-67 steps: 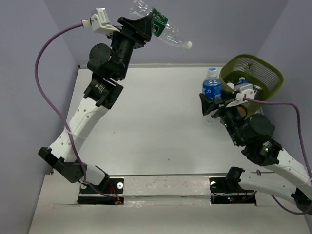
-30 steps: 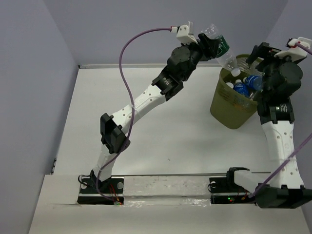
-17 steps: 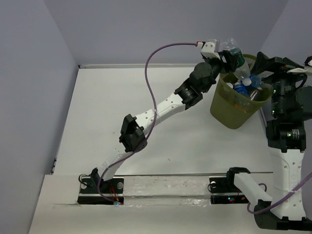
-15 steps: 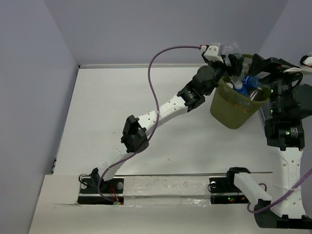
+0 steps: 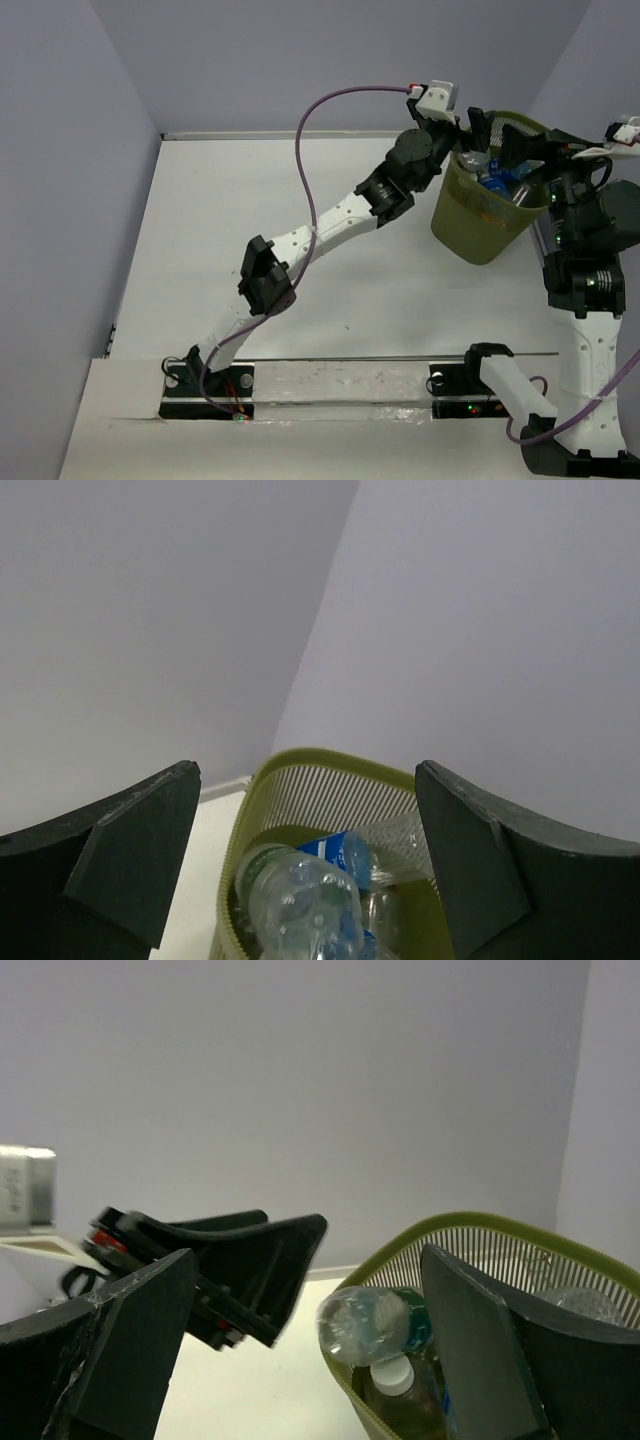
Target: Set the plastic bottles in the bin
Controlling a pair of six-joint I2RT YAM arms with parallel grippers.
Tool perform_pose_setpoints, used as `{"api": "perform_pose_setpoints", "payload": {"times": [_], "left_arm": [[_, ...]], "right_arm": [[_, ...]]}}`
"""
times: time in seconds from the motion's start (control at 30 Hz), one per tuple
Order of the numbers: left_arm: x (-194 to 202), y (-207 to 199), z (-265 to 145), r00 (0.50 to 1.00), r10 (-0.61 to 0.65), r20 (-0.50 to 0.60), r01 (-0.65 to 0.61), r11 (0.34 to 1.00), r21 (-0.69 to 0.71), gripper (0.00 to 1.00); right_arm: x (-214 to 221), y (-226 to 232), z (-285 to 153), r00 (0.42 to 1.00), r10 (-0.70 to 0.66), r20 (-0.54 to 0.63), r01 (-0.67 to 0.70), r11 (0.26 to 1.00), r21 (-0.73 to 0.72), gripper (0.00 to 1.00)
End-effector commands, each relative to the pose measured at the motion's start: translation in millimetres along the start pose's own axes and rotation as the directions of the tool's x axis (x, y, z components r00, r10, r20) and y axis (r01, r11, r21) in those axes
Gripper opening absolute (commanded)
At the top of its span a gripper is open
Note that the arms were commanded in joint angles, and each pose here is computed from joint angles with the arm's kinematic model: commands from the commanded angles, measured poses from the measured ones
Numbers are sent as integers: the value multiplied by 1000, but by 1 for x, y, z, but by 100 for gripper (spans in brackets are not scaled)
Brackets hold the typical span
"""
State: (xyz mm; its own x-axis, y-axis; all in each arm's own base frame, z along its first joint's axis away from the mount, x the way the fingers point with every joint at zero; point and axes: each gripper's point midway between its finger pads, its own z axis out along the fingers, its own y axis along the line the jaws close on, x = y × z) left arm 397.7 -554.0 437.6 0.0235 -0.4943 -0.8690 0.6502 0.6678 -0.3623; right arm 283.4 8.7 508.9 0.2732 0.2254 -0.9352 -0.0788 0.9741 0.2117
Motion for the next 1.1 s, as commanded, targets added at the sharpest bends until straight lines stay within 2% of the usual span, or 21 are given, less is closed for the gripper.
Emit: {"api": "perform_pose_setpoints", "payload": {"times": [0.0, 0.07, 0.1, 0.13, 0.2, 0.23, 0.27, 0.3, 0.33, 0.37, 0.4, 0.43, 0.47, 0.5, 0.53, 0.6, 0.67, 0.7, 0.8, 0.9, 1.07], "left_arm": [[-215, -21, -52, 950, -27, 310, 19, 999, 29, 99], [-212, -8, -64, 961, 17, 276, -14, 1000, -13, 99], [-251, 0, -85, 947, 17, 320, -3, 999, -44, 99], [-232, 12, -91, 961, 44, 271, -24, 997, -77, 99], [-238, 28, -110, 964, 46, 260, -14, 992, -123, 99], [-268, 40, -134, 954, 27, 300, 20, 988, -155, 99], [-240, 54, -141, 971, 31, 238, 15, 982, -189, 99], [-266, 63, -166, 962, 9, 272, 52, 975, -217, 99], [-264, 70, -178, 965, 0, 261, 64, 970, -236, 99], [-232, 82, -188, 983, -5, 184, 55, 963, -266, 99], [-251, 90, -212, 978, -27, 209, 87, 955, -282, 99], [-244, 97, -224, 983, -32, 183, 87, 950, -300, 99], [-210, 114, -238, 997, -6, 83, 35, 936, -349, 99], [-223, 120, -263, 995, -19, 95, 52, 931, -361, 99], [-188, 139, -281, 1000, 20, -12, -23, 914, -405, 99], [-193, 159, -322, 1000, 7, -14, -12, 887, -462, 99], [-164, 185, -359, 993, 18, -114, -76, 847, -526, 99], [-180, 189, -380, 998, -24, -57, -11, 842, -539, 99], [-175, 198, -412, 997, -44, -68, 1, 851, -525, 99], [-194, 193, -437, 998, -67, 12, 66, 894, -442, 99], [-205, 188, -440, 999, -26, 47, 42, 922, -385, 99]], "right_arm": [[-20, 16, -16, 998, 24, 53, -20, 997, -72, 97], [-25, 21, -26, 997, 29, 70, -22, 996, -90, 97], [-27, 23, -30, 996, 25, 80, -17, 995, -102, 97], [-29, 25, -34, 996, 27, 89, -17, 994, -112, 99], [-38, 33, -49, 991, 43, 128, -24, 988, -152, 100], [-36, 41, -52, 989, 70, 130, -43, 980, -195, 100], [-37, 45, -56, 987, 83, 136, -53, 975, -217, 100], [-37, 53, -63, 985, 97, 143, -56, 962, -267, 100], [-35, 60, -65, 983, 123, 133, -78, 950, -303, 100], [-36, 66, -68, 982, 133, 136, -80, 937, -340, 100], [-34, 73, -70, 982, 145, 125, -88, 921, -379, 100], [-27, 86, -73, 984, 161, 83, -106, 885, -453, 100], [-23, 93, -74, 984, 168, 57, -118, 863, -492, 100], [-17, 108, -79, 984, 181, 5, -146, 808, -571, 100], [-8, 115, -82, 982, 184, -41, -170, 773, -612, 100], [1, 135, -99, 983, 154, -99, -176, 655, -735, 100], [17, 141, -107, 970, 167, -177, -242, 592, -768, 100], [17, 143, -112, 972, 163, -170, -233, 571, -787, 100], [40, 138, -121, 968, 172, -186, -252, 581, -774, 100], [61, 124, -119, 964, 202, -173, -264, 641, -720, 100], [68, 112, -116, 967, 203, -155, -254, 709, -658, 100]]}}
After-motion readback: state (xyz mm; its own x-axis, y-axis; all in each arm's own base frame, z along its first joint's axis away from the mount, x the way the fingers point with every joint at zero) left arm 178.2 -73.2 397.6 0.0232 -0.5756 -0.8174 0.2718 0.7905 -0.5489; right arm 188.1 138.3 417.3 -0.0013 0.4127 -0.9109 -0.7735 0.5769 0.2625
